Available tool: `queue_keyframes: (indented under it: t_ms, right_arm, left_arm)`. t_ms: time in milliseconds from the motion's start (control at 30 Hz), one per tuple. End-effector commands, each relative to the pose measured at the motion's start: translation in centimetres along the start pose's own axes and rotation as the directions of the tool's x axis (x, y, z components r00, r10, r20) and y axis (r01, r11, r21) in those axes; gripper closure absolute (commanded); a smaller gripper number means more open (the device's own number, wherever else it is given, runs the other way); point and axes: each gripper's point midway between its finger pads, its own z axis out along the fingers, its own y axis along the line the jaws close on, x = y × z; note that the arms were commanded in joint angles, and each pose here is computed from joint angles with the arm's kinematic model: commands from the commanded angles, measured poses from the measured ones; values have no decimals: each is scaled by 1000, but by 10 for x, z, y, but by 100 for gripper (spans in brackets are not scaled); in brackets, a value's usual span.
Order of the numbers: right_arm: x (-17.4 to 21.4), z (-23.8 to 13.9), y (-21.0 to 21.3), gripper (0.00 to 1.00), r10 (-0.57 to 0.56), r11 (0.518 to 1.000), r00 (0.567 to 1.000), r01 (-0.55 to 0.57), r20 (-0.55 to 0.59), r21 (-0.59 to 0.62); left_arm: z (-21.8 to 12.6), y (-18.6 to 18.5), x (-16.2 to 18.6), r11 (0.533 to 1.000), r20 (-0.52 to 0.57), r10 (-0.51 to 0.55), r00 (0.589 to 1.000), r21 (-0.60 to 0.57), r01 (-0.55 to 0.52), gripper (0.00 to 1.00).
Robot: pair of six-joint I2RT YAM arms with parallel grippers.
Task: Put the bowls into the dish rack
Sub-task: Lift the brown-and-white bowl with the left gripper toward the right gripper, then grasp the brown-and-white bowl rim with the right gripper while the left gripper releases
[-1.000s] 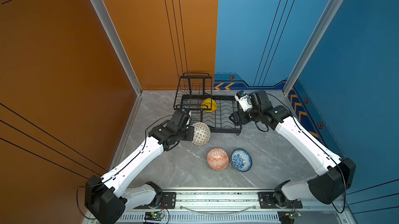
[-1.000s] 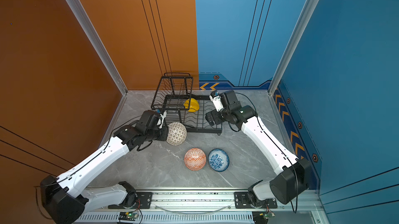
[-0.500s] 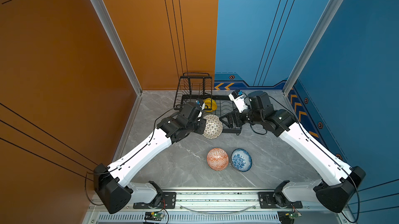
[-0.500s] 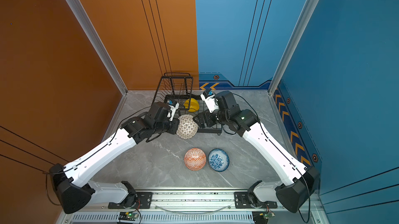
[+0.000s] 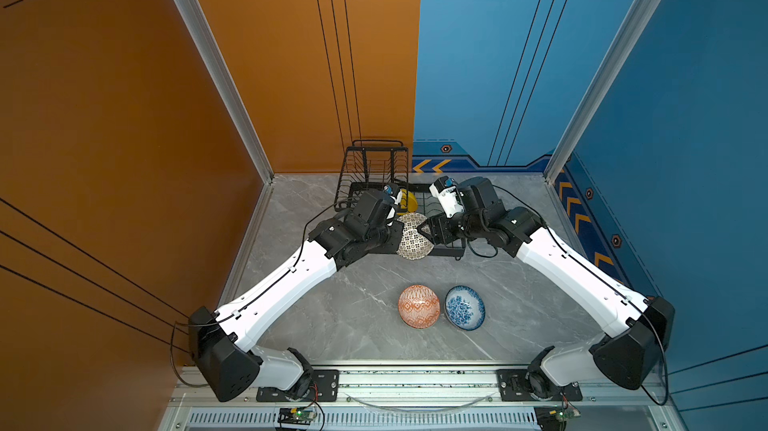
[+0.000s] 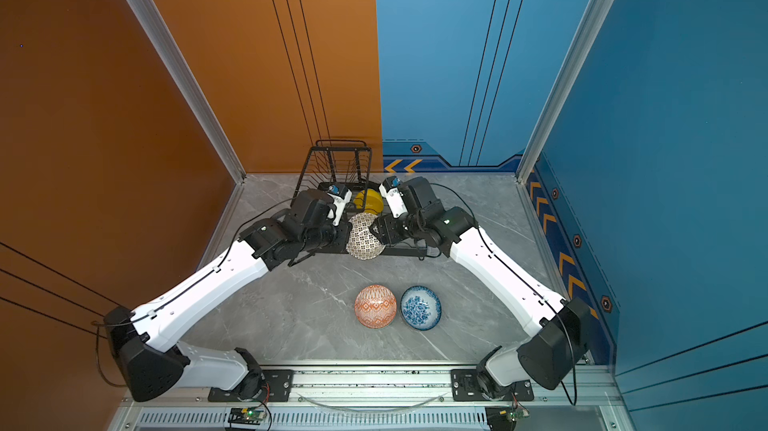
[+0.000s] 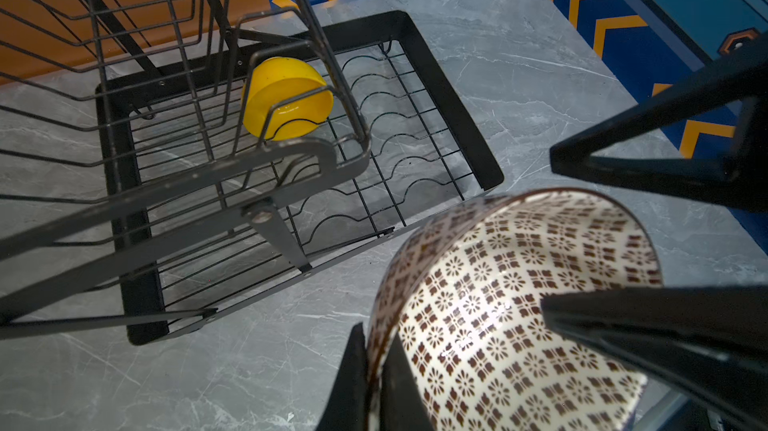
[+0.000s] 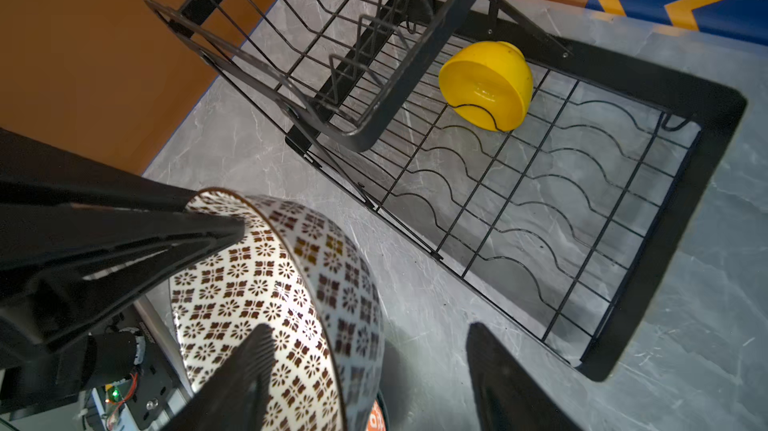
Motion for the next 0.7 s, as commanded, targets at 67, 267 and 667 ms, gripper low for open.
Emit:
queue_keyframes:
  t_ms: [67,267,667]
  right_arm:
    - [2,10,-3,43,28,999,1000,-28,-4,17]
    - [6,17,-4,53,42,999,999,-42,-20,13]
    - [6,22,-10,72,46,998,999,-45,-20,31]
  left_arm:
    - [-9,-12,-31,999,105,4,994,32,-8,100]
    - [-6,-13,-33,999,111,2,994,38,-6,100]
    - [-4,-16,-32,998,106,6,994,54,-12,100]
